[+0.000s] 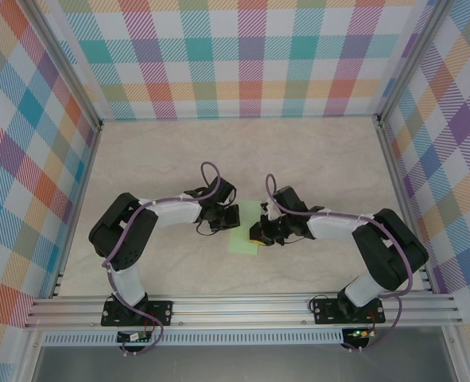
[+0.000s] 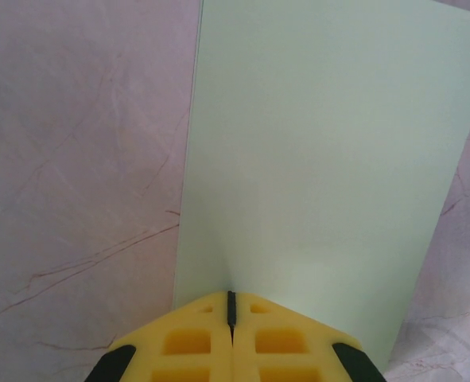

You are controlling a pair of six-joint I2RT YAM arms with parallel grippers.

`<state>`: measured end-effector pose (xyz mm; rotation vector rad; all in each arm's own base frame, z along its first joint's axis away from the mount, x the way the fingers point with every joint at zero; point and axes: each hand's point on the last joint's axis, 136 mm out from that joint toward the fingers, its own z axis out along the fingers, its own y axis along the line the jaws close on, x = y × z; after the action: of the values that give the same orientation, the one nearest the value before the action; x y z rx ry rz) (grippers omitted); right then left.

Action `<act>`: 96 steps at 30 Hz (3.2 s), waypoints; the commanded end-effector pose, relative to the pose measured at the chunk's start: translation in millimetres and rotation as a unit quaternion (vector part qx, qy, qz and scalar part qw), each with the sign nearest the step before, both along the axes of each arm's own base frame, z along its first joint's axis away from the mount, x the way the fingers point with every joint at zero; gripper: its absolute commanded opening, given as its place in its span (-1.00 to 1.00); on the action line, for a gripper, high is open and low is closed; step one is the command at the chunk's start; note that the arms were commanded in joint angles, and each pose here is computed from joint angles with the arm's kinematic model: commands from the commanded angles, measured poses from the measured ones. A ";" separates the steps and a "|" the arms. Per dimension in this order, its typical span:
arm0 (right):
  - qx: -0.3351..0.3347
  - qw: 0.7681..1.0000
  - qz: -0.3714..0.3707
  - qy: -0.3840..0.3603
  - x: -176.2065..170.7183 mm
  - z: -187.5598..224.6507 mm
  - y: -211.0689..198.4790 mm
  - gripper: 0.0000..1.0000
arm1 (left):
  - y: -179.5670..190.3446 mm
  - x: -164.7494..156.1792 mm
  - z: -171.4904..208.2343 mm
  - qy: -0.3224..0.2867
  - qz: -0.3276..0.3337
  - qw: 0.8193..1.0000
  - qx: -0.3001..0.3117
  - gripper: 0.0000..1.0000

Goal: Fold a paper plane with a square sheet of paper (pick it up from the middle)
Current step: Fold the square sheet of paper in half at the center of the table, then fold the triangle a second time at the center of the table.

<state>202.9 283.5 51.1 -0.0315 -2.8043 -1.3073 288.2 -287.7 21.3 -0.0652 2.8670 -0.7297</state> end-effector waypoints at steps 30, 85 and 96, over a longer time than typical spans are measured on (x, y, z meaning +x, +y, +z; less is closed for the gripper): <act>-0.003 1.000 0.017 0.005 -23.3 -15.6 -3.7 -0.74 | 16.8 -1.2 54.0 -0.053 0.018 0.998 0.005 -0.54; -0.134 0.989 -0.065 -0.001 44.8 -36.1 -31.2 -0.39 | 17.9 -7.0 29.0 0.020 0.042 0.996 -0.073 0.07; -0.132 0.988 -0.076 0.004 42.5 -39.7 -34.7 -0.41 | 12.4 -10.9 25.6 0.031 0.032 0.996 -0.080 0.10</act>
<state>254.1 259.2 20.2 -0.2231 -3.0015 -1.0028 272.2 -268.7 40.7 -0.2230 2.8591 -0.9094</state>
